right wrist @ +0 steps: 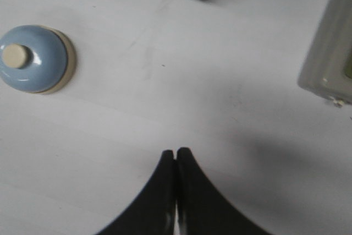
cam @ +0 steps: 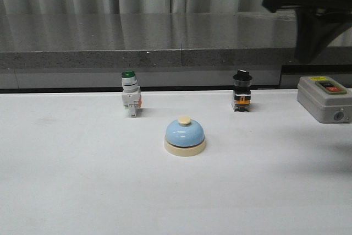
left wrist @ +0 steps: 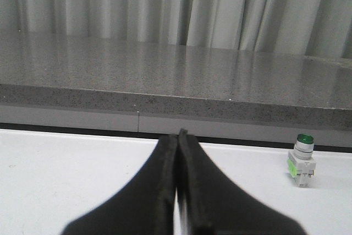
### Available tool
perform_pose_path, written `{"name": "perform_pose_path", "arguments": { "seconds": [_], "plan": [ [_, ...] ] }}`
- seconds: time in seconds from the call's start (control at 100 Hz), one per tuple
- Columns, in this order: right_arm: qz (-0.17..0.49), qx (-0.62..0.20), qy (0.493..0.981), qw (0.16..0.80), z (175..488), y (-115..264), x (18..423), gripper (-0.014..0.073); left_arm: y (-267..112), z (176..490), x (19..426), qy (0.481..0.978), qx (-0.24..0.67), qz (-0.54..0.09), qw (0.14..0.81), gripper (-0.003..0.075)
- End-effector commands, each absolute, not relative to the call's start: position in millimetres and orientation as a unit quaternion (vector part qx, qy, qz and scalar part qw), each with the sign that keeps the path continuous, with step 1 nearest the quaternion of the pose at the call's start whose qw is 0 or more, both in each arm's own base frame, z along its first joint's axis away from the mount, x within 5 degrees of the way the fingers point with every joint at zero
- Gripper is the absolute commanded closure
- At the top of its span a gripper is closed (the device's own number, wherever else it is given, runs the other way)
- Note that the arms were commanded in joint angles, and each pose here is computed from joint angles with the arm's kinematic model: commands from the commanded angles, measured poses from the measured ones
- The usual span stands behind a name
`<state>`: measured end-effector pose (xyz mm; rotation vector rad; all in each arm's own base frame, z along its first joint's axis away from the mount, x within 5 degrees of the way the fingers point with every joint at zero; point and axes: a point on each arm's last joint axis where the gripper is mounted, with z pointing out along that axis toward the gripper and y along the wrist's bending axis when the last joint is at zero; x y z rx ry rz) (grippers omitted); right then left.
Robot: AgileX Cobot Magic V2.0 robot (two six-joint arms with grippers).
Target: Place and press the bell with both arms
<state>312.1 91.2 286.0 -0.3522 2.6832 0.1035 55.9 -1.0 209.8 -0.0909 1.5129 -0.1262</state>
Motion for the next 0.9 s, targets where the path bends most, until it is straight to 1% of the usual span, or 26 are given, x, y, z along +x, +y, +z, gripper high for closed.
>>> {"name": "perform_pose_path", "arguments": {
  "seconds": [0.0,0.18,0.37,0.52,0.89],
  "plan": [
    [0.035,-0.100,0.956,0.275,313.4,70.5,301.7,0.0655,-1.0,204.5,54.9,0.661,-0.040,-0.059,0.747,0.0741],
    [0.022,-0.053,0.955,0.290,317.9,37.5,281.7,0.0655,-1.0,204.5,54.9,0.661,-0.040,-0.059,0.747,0.0741],
    [0.016,-0.020,0.951,0.308,315.0,18.8,259.7,0.0655,-1.0,204.5,54.9,0.661,-0.040,-0.059,0.747,0.0741],
    [0.018,0.004,0.948,0.319,309.9,12.8,239.3,0.0655,-1.0,204.5,54.9,0.661,-0.040,-0.059,0.747,0.0741],
    [0.023,0.003,0.915,0.403,306.2,10.2,190.2,0.0655,-1.0,204.5,54.9,0.661,-0.040,-0.059,0.747,0.0741]
  ]
}}
